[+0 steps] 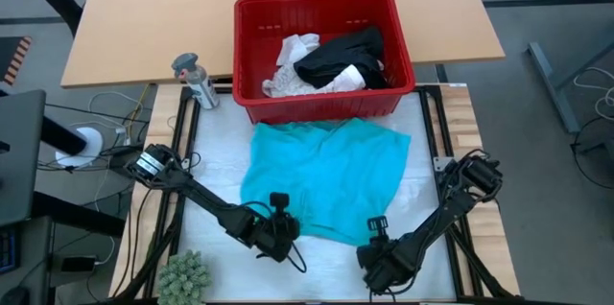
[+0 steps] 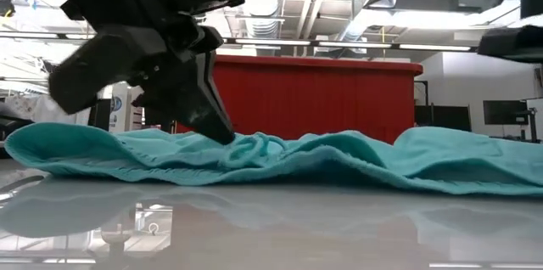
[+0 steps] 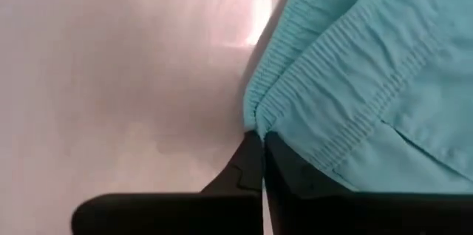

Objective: Fold laundry
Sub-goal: Fold the light blue shorts

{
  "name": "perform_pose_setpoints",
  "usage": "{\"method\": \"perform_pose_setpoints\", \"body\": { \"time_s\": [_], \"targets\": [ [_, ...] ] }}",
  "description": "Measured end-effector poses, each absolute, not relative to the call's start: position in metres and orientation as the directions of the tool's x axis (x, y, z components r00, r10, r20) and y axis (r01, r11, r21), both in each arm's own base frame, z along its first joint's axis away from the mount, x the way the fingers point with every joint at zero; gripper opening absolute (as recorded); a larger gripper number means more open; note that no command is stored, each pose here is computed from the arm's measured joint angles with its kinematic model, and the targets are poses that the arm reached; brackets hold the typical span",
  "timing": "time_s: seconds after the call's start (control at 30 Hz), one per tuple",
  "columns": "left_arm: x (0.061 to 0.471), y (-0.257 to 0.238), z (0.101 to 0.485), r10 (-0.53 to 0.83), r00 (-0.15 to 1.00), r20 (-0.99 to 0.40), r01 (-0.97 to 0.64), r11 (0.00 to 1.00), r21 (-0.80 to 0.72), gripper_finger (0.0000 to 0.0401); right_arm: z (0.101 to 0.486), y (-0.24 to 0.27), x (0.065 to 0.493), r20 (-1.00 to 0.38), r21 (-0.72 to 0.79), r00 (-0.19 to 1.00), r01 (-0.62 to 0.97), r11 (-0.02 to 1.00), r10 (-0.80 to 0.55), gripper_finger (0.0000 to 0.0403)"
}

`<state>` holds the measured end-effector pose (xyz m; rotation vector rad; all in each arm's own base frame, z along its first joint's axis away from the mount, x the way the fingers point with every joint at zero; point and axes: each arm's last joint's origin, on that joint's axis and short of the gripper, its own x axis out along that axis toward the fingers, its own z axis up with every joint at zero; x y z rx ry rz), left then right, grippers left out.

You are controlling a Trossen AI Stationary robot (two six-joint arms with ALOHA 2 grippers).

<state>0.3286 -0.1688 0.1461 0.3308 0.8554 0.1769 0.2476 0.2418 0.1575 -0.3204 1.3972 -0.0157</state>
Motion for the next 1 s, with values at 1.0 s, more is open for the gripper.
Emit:
{"method": "perform_pose_setpoints", "body": {
  "time_s": [1.0],
  "targets": [
    [0.299, -0.19, 0.206, 0.281, 0.666, -0.691, -0.187, 0.96, 0.21, 0.0013, 0.225, 0.28, 0.244, -0.939, -0.224, 0.302, -0.182, 0.957, -0.163, 0.0022]
  ]
}}
